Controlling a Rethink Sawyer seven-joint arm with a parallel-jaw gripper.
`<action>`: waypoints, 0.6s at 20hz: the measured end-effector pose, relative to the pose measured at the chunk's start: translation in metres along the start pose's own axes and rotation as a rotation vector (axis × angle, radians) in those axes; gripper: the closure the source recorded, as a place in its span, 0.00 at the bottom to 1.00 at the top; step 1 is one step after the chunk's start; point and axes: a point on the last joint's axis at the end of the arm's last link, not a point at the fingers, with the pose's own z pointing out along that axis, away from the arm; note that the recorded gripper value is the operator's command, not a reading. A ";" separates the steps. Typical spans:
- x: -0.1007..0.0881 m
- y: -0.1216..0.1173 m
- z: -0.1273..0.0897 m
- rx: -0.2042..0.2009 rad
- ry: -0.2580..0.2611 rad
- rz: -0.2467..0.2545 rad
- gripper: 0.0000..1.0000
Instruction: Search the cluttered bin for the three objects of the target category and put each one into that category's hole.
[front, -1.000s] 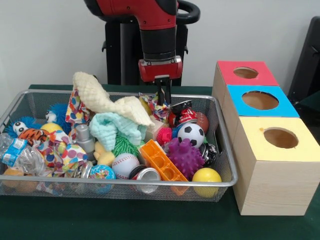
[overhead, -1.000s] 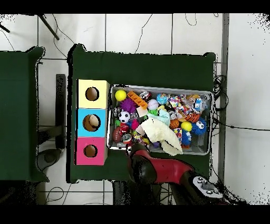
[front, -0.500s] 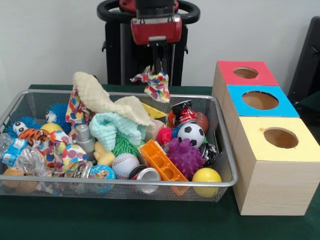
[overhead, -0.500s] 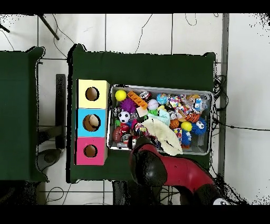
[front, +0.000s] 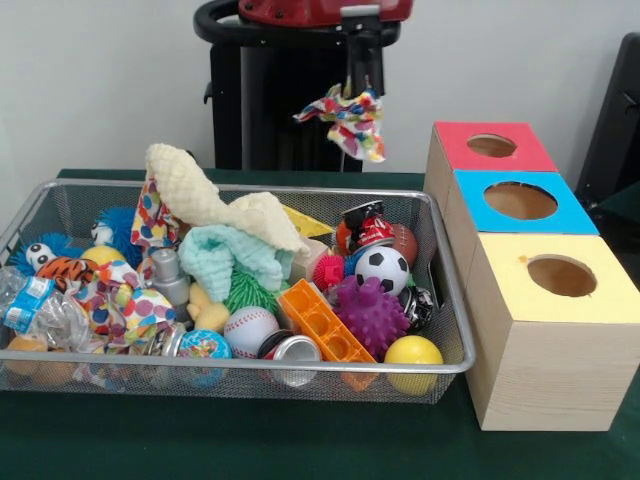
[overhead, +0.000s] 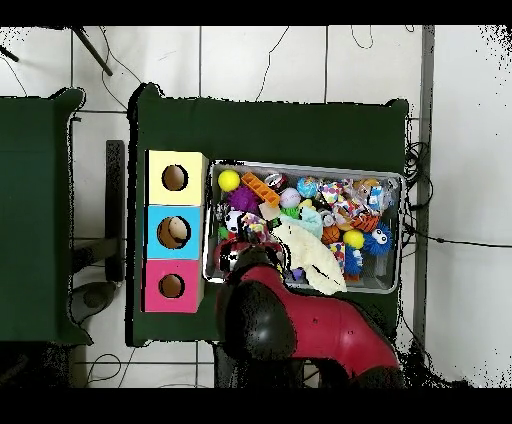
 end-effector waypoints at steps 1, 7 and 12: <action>-0.003 0.009 -0.002 -0.004 -0.005 -0.008 1.00; -0.004 0.086 -0.006 -0.047 -0.004 -0.091 1.00; -0.003 0.141 -0.004 -0.065 0.003 -0.157 1.00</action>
